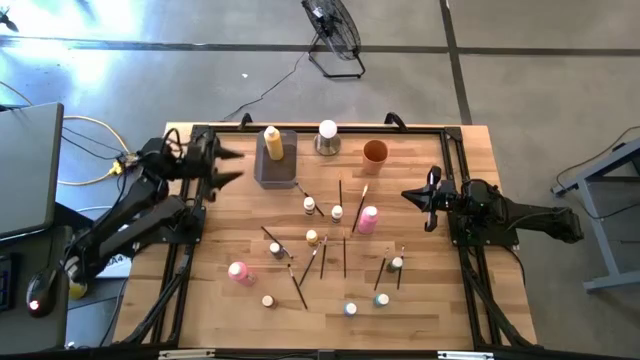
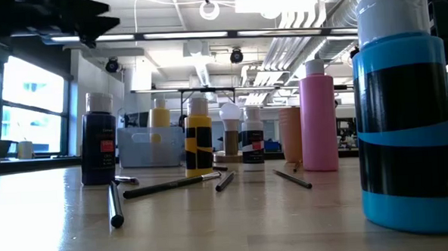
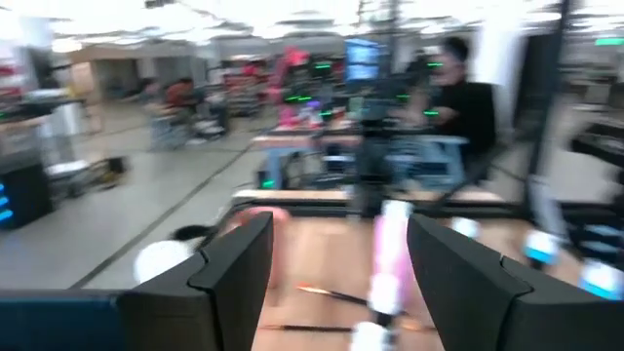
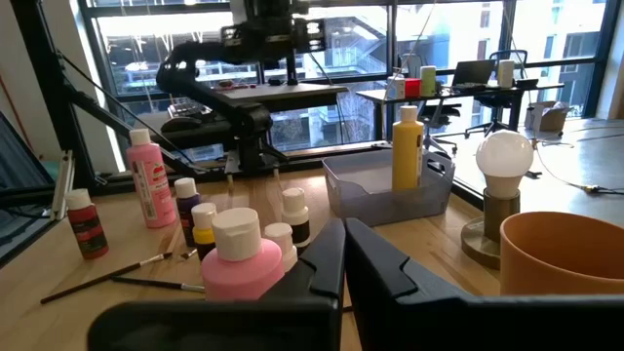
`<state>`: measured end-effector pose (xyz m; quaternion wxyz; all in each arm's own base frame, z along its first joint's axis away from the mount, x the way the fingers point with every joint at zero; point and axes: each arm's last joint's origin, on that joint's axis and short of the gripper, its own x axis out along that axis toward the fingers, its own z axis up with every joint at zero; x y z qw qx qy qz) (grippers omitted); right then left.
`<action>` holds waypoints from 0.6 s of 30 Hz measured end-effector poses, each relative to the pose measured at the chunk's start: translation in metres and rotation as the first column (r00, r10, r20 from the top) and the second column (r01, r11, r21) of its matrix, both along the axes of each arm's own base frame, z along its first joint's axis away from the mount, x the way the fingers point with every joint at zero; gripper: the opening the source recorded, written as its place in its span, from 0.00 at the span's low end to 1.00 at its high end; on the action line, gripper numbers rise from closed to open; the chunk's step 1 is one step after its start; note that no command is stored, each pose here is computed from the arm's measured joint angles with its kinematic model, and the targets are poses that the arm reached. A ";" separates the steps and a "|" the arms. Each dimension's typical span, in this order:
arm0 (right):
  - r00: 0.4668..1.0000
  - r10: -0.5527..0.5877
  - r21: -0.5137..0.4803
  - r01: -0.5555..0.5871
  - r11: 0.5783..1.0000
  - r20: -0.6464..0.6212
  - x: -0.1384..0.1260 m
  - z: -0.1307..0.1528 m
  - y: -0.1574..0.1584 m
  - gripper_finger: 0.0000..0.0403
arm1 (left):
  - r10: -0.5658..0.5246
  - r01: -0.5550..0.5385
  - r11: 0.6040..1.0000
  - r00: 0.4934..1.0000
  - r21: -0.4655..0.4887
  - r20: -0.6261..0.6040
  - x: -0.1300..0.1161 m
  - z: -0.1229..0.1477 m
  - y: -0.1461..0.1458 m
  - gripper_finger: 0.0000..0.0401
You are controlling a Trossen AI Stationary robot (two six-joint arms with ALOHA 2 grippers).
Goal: Pick & Place Paint Supplies
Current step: Put the left large pink paint bottle into the gray bin
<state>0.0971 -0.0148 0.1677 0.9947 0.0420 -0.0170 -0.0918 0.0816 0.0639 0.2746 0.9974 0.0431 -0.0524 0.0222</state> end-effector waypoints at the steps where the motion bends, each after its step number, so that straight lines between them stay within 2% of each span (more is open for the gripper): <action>1: 1.000 0.000 0.000 0.000 1.000 0.000 0.000 0.000 0.000 0.01 | -0.038 0.038 0.999 0.999 0.003 -0.005 -0.002 -0.003 -0.004 0.58; 8: 1.000 -0.001 0.000 0.001 1.000 0.000 0.000 0.000 0.000 0.01 | -0.294 0.295 0.956 0.955 0.005 -0.049 -0.013 -0.024 -0.023 0.58; 12: 1.000 -0.001 0.000 0.001 1.000 0.000 0.000 0.000 0.000 0.01 | -0.284 0.284 0.959 0.958 0.019 -0.032 -0.016 -0.024 -0.027 0.58; 18: 1.000 -0.001 0.000 0.001 1.000 0.000 0.000 0.000 0.000 0.01 | -0.249 0.246 0.965 0.968 -0.090 -0.018 -0.018 -0.024 -0.028 0.58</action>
